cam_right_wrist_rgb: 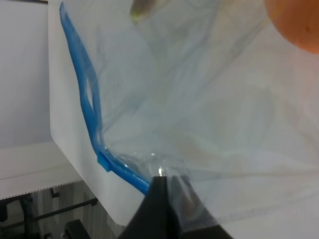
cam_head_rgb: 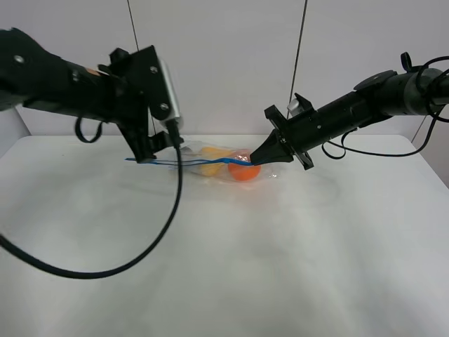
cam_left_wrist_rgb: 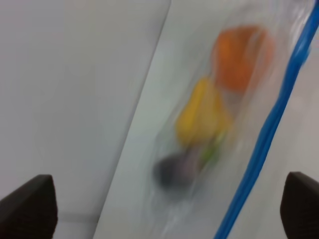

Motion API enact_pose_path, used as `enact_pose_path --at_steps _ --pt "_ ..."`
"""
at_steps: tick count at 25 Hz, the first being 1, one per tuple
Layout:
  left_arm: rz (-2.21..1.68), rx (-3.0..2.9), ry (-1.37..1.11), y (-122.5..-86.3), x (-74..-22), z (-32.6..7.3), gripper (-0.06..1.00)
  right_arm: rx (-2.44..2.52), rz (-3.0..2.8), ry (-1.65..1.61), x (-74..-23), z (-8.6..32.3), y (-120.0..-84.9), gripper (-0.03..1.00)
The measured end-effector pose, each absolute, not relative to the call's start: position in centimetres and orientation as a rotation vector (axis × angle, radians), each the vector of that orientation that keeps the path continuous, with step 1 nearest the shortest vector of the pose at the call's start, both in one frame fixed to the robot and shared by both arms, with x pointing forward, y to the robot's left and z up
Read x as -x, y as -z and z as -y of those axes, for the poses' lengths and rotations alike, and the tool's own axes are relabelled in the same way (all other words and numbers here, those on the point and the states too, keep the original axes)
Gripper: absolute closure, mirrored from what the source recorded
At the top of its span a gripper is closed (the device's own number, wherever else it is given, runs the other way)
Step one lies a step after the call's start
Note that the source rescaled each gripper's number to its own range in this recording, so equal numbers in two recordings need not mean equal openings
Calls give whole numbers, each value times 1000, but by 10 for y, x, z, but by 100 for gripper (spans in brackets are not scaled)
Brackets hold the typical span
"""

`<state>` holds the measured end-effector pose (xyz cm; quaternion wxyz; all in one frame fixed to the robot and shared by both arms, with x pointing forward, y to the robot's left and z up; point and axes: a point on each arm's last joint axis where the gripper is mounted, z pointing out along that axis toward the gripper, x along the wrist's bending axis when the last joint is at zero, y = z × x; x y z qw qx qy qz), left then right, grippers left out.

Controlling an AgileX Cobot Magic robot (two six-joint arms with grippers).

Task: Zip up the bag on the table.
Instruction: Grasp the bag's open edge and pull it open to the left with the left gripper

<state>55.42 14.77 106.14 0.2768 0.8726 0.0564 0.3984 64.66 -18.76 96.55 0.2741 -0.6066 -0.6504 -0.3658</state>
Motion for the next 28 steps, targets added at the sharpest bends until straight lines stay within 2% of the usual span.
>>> enact_pose_path --at_steps 11,20,23,28 --pt "-11 -2372 -968 -1004 -547 -74 -6 1632 1750 985 -647 188 -966 96" --pt "-67 -2293 -1146 -971 -562 -55 -5 1632 1750 985 -647 188 -966 96" --pt "-102 -2289 -1144 -964 -565 -54 5 1633 1749 984 -647 188 -966 96" --pt "-133 -2275 -1142 -964 -565 -54 32 1633 1749 984 -647 188 -966 96"
